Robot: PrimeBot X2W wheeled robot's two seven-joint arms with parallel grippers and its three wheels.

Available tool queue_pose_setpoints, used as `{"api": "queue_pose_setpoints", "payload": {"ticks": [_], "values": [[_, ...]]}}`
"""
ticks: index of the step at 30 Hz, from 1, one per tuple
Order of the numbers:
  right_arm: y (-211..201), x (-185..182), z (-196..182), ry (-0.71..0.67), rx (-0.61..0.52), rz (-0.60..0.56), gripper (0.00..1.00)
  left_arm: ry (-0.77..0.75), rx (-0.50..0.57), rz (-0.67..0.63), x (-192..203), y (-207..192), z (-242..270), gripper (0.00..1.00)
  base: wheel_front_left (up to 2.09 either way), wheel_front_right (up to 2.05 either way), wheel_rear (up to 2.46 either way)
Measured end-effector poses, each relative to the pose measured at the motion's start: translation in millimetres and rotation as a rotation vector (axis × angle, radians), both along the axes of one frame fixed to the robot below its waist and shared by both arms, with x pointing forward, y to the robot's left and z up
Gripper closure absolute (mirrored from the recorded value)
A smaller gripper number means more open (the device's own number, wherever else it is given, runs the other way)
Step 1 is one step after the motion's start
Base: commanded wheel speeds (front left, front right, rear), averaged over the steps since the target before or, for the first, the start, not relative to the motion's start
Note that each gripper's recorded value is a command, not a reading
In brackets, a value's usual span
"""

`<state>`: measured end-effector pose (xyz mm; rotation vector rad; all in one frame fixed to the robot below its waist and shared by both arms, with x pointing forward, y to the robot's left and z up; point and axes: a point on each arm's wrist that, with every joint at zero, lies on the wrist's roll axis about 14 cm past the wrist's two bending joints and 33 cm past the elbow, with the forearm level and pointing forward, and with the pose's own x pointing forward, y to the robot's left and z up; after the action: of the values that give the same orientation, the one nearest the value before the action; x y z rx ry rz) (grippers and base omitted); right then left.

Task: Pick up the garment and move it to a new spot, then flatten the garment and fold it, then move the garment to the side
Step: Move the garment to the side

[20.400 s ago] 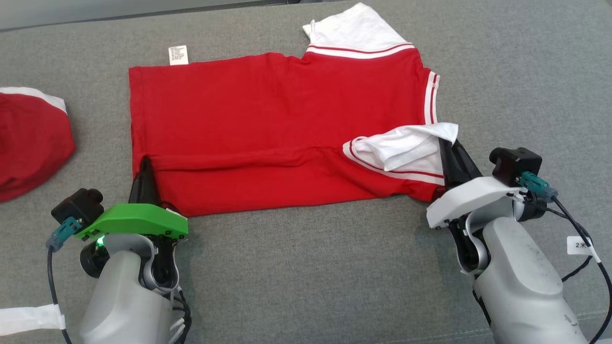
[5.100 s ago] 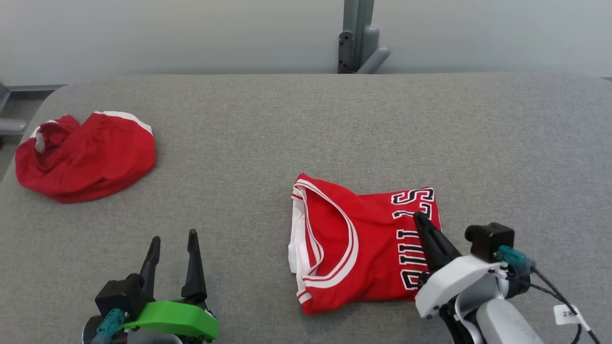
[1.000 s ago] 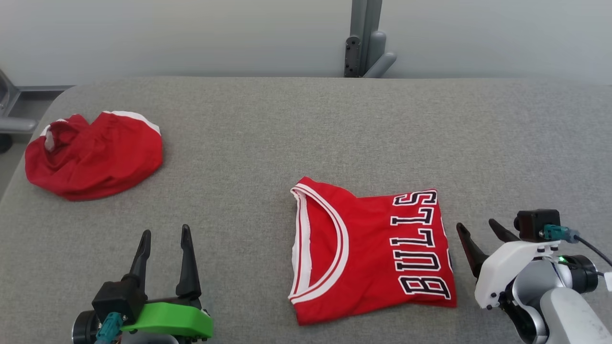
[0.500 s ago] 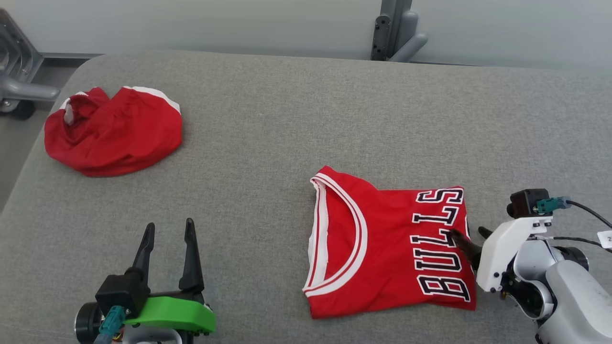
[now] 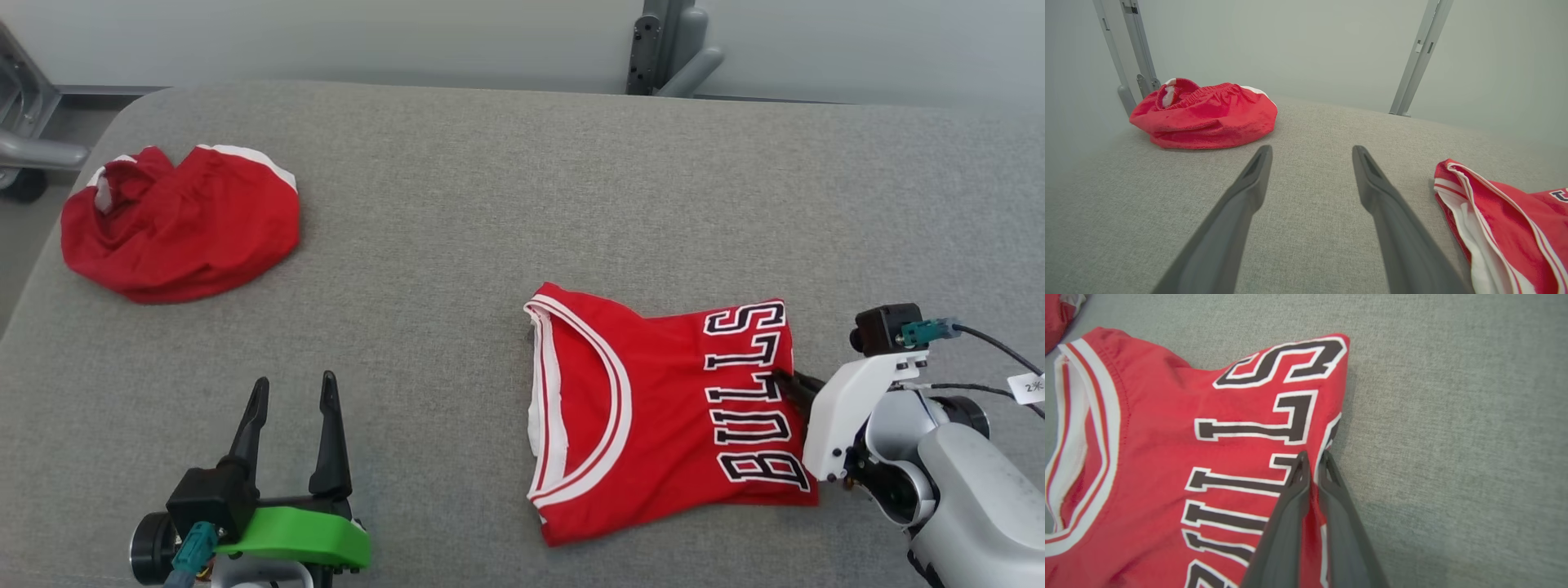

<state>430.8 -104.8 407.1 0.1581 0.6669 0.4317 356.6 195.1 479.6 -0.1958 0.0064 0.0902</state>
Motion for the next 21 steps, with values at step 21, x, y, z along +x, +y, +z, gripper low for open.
{"api": "queue_pose_setpoints", "payload": {"ticks": [21], "values": [[-163.3,27.0,71.3,-0.224,-0.168,-0.338,1.00,-0.057,-0.001,-0.405,72.7,-128.1,3.6,0.00,0.00,0.00,0.00]]}}
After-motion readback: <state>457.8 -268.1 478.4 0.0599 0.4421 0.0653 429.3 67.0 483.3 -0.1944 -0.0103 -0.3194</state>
